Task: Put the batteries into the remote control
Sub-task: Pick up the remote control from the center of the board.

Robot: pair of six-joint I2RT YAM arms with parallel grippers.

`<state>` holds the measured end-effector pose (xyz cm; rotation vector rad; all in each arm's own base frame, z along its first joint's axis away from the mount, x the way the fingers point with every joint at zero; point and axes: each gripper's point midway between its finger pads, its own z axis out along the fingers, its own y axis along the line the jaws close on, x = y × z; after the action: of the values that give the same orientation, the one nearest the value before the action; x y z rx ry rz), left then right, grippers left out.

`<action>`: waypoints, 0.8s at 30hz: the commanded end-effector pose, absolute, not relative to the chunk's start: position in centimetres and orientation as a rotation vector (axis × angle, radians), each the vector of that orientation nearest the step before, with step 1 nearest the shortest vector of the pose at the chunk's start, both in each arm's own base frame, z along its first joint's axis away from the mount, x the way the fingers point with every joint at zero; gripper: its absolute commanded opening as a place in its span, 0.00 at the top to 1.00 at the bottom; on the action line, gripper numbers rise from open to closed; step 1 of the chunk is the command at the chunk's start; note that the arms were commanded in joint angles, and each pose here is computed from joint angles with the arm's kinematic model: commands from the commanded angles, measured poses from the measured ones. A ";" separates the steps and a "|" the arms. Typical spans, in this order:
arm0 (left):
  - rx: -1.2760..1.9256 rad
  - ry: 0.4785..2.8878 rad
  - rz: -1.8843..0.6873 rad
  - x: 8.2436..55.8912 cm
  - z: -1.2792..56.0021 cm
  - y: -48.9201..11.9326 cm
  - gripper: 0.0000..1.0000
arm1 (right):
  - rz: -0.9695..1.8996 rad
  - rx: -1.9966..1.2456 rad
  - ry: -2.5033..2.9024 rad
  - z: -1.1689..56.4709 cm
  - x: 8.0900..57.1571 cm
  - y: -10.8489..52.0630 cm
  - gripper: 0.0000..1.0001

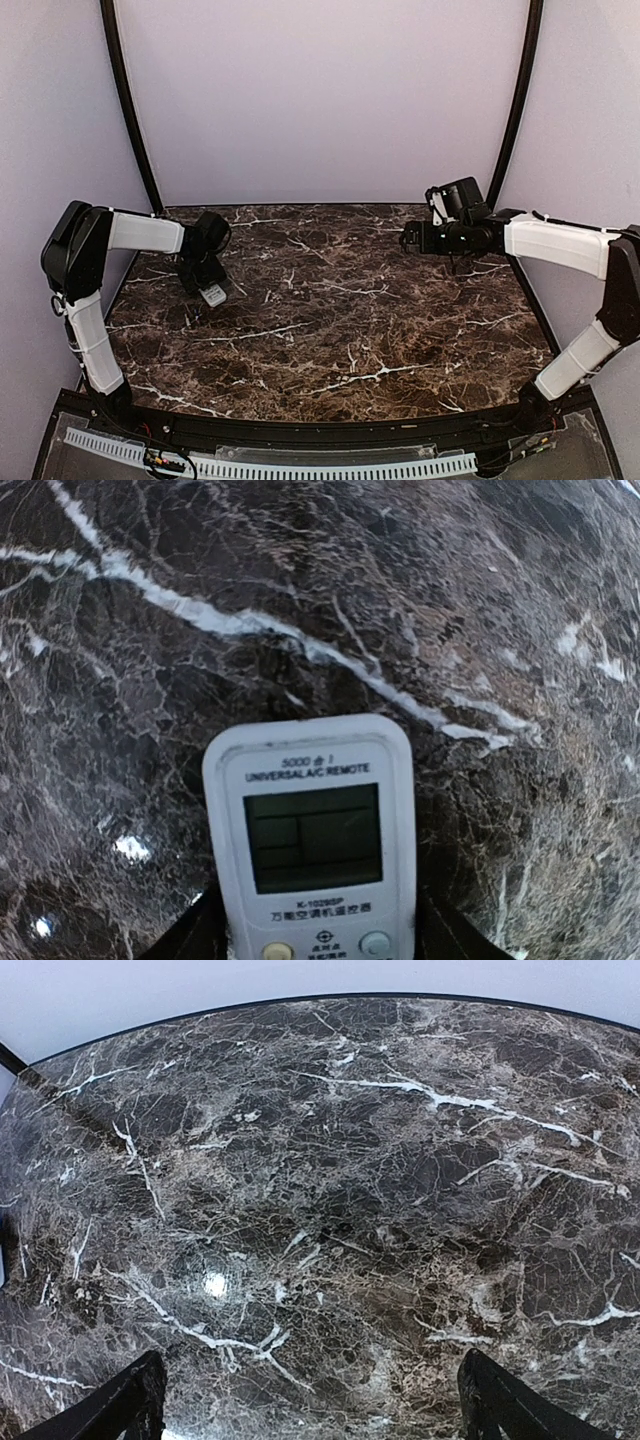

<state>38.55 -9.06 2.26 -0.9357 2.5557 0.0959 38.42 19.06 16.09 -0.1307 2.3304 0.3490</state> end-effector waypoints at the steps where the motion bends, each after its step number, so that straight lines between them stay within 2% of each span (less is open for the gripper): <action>1: -0.967 2.613 0.085 37.3 0.4 -9.5 0.48 | 0.337 -0.133 2.313 17.1 38.9 19.5 0.01; 4: -0.988 2.613 0.070 37.1 0.0 -9.6 0.61 | 0.328 -0.137 2.308 17.3 38.8 19.4 0.01; 8: -0.985 2.620 0.031 37.0 -0.1 -10.0 0.86 | 0.319 -0.141 2.304 17.7 38.5 19.1 0.01; 11: -0.952 2.587 -0.068 37.7 1.4 -10.8 0.98 | 0.336 -0.161 2.289 18.5 38.3 19.3 0.01; 14: -0.868 2.521 -0.183 38.9 4.0 -11.9 1.00 | 0.389 -0.206 2.247 20.0 38.0 20.1 0.01; 18: -0.581 2.315 -0.356 41.4 12.2 -15.3 1.00 | 0.509 -0.320 2.134 23.8 37.0 22.2 0.01; 21: -0.229 2.079 -0.425 41.4 21.3 -18.9 1.00 | 0.618 -0.485 1.993 27.9 35.0 24.9 0.02; 22: -0.125 1.942 -0.530 40.6 25.9 -21.4 1.00 | 0.660 -0.554 1.937 29.3 34.1 26.0 0.02; 23: -0.006 1.886 -0.536 39.8 27.4 -22.5 1.00 | 0.702 -0.636 1.871 30.9 32.9 27.3 0.02; 24: 0.087 1.750 -0.647 38.1 31.6 -24.5 1.00 | 0.758 -0.716 1.804 32.3 31.5 28.7 0.03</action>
<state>40.38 -18.38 16.57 -0.3584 2.2297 -0.4090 35.33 23.35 24.13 -0.4138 2.1232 0.5438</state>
